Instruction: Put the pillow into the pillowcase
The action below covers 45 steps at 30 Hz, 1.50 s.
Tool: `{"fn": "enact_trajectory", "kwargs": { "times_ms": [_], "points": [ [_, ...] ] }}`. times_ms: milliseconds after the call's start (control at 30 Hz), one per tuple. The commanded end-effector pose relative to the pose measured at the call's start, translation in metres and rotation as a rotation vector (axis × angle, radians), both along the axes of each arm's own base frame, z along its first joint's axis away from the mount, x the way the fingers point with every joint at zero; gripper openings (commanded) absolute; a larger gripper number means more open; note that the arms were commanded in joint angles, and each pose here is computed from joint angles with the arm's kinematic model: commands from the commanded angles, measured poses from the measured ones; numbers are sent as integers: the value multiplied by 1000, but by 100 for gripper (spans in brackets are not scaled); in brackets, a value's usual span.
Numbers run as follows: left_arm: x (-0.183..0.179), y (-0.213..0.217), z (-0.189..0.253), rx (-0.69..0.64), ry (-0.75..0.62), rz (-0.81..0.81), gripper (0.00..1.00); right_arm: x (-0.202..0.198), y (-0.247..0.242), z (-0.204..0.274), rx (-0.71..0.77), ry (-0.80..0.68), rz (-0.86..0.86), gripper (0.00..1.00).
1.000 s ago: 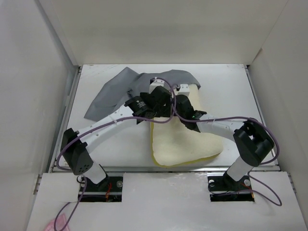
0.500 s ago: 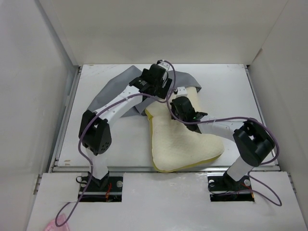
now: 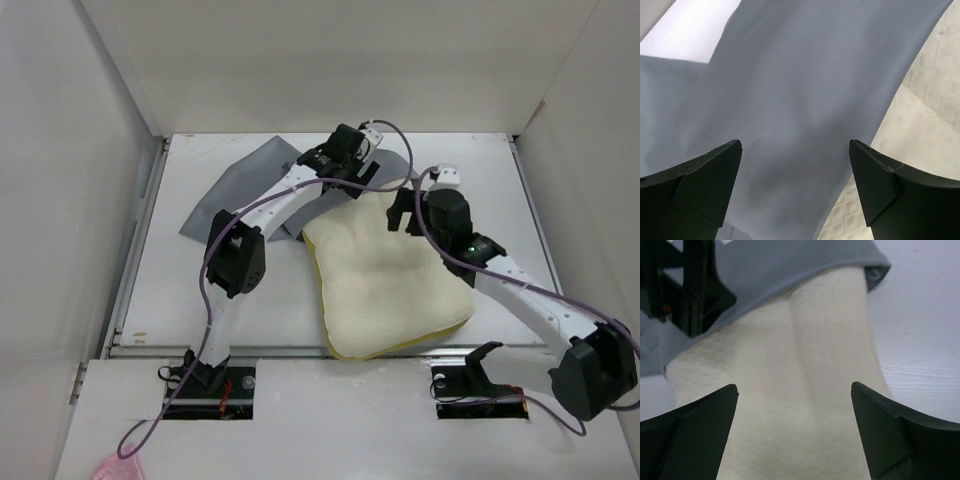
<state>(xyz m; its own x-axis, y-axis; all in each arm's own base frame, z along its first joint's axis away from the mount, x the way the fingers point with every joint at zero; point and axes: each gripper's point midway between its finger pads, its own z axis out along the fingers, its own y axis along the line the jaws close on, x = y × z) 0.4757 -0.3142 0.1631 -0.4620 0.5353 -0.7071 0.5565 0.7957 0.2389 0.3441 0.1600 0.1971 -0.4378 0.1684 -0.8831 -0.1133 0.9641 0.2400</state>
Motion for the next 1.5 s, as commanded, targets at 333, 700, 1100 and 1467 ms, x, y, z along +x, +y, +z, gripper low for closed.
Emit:
{"fn": "enact_trajectory", "kwargs": {
  "times_ms": [333, 700, 1100, 1467],
  "points": [
    [-3, -74, 1, -46, -59, -213, 73, 92, -37, -57, -13, 121, -64, 80],
    [34, -72, 34, -83, -216, -50, 0, 118, 6, -82, 39, 109, 148, 6],
    [-37, -110, 100, -331, -152, -262, 0, 108, 22, 3, 116, -323, 280, 0],
    [-158, -112, 46, -346, 72, -410, 0, 77, 43, 70, 399, -581, 408, 0]
  ]
}}
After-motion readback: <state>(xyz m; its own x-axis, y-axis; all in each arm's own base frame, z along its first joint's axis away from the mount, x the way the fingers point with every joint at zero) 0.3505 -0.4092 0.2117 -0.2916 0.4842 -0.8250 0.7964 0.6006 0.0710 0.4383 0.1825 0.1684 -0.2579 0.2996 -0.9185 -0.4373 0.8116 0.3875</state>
